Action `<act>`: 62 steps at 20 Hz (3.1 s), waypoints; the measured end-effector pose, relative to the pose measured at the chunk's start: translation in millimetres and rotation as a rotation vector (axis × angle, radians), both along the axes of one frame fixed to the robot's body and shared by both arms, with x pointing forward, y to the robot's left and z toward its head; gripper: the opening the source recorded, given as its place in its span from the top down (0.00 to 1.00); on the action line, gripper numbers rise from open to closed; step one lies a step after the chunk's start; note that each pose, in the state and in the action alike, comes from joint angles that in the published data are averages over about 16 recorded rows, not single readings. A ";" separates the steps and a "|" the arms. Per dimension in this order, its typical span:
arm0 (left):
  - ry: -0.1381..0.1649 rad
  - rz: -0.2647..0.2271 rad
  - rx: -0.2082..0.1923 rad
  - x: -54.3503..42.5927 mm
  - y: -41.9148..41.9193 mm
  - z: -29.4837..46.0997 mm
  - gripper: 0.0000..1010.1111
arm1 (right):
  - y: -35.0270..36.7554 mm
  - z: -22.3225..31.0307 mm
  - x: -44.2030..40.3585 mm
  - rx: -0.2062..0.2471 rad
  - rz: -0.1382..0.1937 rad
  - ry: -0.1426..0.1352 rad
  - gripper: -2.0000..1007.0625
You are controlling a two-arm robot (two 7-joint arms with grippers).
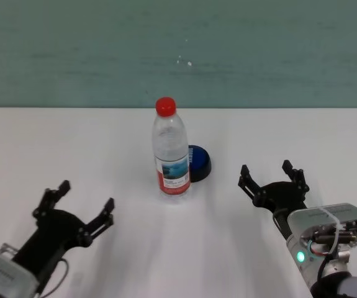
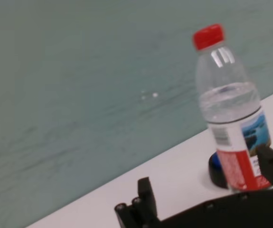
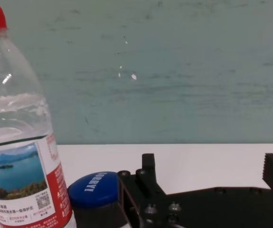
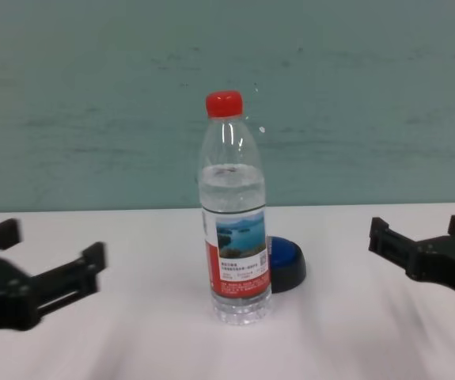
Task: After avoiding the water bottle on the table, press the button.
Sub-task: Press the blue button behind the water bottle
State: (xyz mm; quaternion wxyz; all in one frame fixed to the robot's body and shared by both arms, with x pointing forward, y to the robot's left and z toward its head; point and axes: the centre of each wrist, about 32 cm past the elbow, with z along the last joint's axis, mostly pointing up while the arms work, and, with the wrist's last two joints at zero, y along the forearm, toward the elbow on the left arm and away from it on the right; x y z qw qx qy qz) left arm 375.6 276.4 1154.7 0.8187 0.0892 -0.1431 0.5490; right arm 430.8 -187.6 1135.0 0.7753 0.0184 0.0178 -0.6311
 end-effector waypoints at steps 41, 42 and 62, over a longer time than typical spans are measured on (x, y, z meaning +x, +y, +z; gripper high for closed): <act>0.070 -0.163 -0.020 65.4 -24.4 -33.7 0.01 | 0.0 0.0 0.0 0.000 0.000 0.000 0.00; 0.069 -0.165 -0.019 65.3 -24.3 -33.5 0.01 | 0.0 0.0 0.0 0.000 0.000 0.000 0.00; 0.016 -0.189 0.070 29.7 6.9 -0.8 0.01 | 0.0 0.0 0.0 0.000 0.000 0.000 0.00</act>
